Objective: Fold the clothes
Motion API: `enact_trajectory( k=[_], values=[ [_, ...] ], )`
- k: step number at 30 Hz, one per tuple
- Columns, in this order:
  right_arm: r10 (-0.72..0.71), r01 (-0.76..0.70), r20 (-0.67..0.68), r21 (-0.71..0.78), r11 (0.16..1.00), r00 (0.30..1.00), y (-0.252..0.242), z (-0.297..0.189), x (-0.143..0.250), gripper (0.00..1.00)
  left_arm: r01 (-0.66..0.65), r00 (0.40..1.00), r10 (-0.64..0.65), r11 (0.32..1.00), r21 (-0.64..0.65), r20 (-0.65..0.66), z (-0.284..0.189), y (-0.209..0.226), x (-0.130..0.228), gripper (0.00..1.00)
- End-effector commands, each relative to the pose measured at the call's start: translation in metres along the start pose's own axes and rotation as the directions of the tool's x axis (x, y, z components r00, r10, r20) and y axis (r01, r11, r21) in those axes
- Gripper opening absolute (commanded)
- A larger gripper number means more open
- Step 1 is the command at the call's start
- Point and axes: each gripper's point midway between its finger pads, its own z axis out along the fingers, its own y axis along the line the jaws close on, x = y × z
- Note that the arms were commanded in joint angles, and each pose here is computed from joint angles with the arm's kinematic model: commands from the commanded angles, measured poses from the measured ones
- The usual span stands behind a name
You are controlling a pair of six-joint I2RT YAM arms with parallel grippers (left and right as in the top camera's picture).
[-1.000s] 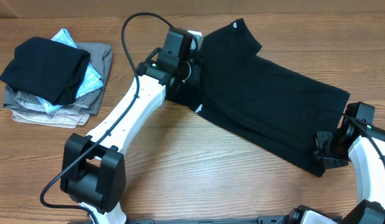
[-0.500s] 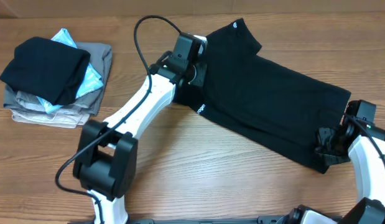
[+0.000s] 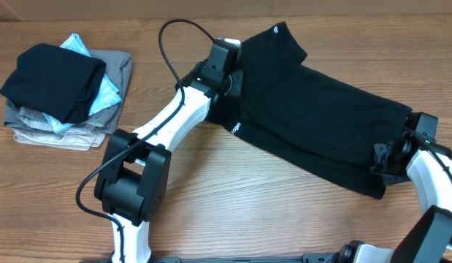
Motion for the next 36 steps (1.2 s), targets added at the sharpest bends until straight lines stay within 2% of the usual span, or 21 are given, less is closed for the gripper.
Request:
enact_trajectory(
  k=[1,2,3,4,5,7,9,12,14,16,19,21,22,24,27,31,36],
  values=[
    [-0.146,0.148,0.050,-0.028,0.989,0.988,0.010,-0.001,-0.010,0.39,0.080,0.995,-0.080,0.997,0.008,0.055,-0.001,0.006,-0.021,0.12],
    [-0.185,0.188,0.068,-0.042,0.981,0.980,0.015,-0.002,-0.014,0.52,0.081,0.995,-0.083,0.996,0.037,0.060,-0.001,0.003,-0.024,0.14],
    [-0.225,0.230,0.085,-0.058,0.971,0.971,0.021,-0.003,-0.017,0.76,0.081,0.994,-0.086,0.994,0.074,0.067,-0.001,-0.002,-0.027,0.19],
    [-0.244,0.251,0.094,-0.068,0.966,0.965,0.024,-0.004,-0.018,0.88,0.080,0.994,-0.087,0.992,0.097,0.070,-0.002,-0.005,-0.029,0.24],
    [-0.259,0.268,0.104,-0.078,0.960,0.960,0.028,-0.007,-0.021,0.96,0.081,0.993,-0.090,0.990,0.117,0.072,-0.003,-0.007,-0.033,0.33],
    [-0.290,0.301,0.122,-0.087,0.950,0.949,0.035,-0.012,-0.026,1.00,0.084,0.993,-0.096,0.985,0.149,0.075,-0.008,-0.009,-0.041,0.56],
    [-0.327,0.340,0.124,-0.112,0.934,0.937,0.044,-0.021,-0.027,1.00,0.086,0.992,-0.101,0.980,0.179,0.078,-0.014,-0.011,-0.052,0.72],
    [-0.404,0.413,0.090,-0.187,0.891,0.911,0.063,-0.040,-0.021,1.00,0.090,0.993,-0.103,0.980,0.177,0.061,-0.030,-0.008,-0.068,0.72],
    [-0.454,0.453,0.055,-0.242,0.858,0.889,0.075,-0.059,-0.014,0.99,0.102,0.994,-0.106,0.985,0.141,0.024,-0.043,0.001,-0.074,0.65],
    [-0.531,0.516,0.031,-0.293,0.805,0.847,0.085,-0.079,-0.005,0.94,0.117,0.993,-0.114,0.990,0.080,-0.037,-0.055,0.014,-0.070,0.58],
    [-0.566,0.533,-0.026,-0.303,0.790,0.824,0.083,-0.102,0.006,0.83,0.130,0.978,-0.131,0.991,-0.014,-0.160,-0.067,0.037,-0.046,0.59],
    [-0.564,0.525,-0.078,-0.279,0.804,0.822,0.072,-0.105,0.012,0.61,0.126,0.956,-0.136,0.990,-0.058,-0.261,-0.073,0.050,-0.021,0.58],
    [-0.561,0.519,-0.109,-0.267,0.812,0.821,0.066,-0.104,0.017,0.46,0.126,0.940,-0.144,0.989,-0.076,-0.310,-0.074,0.056,-0.008,0.58],
    [-0.526,0.483,-0.186,-0.232,0.844,0.830,0.050,-0.099,0.027,0.34,0.126,0.906,-0.159,0.986,-0.108,-0.392,-0.076,0.065,0.018,0.57],
    [-0.491,0.453,-0.261,-0.193,0.870,0.831,0.032,-0.087,0.040,0.24,0.101,0.888,-0.143,0.988,-0.119,-0.438,-0.071,0.072,0.037,0.56],
    [-0.443,0.417,-0.319,-0.150,0.896,0.838,0.011,-0.062,0.054,0.10,0.087,0.901,-0.127,0.990,-0.113,-0.416,-0.058,0.074,0.041,0.56],
    [-0.394,0.384,-0.342,-0.097,0.918,0.853,-0.008,-0.033,0.063,0.06,0.093,0.932,-0.120,0.991,-0.095,-0.341,-0.034,0.075,0.040,0.52]
  ],
)
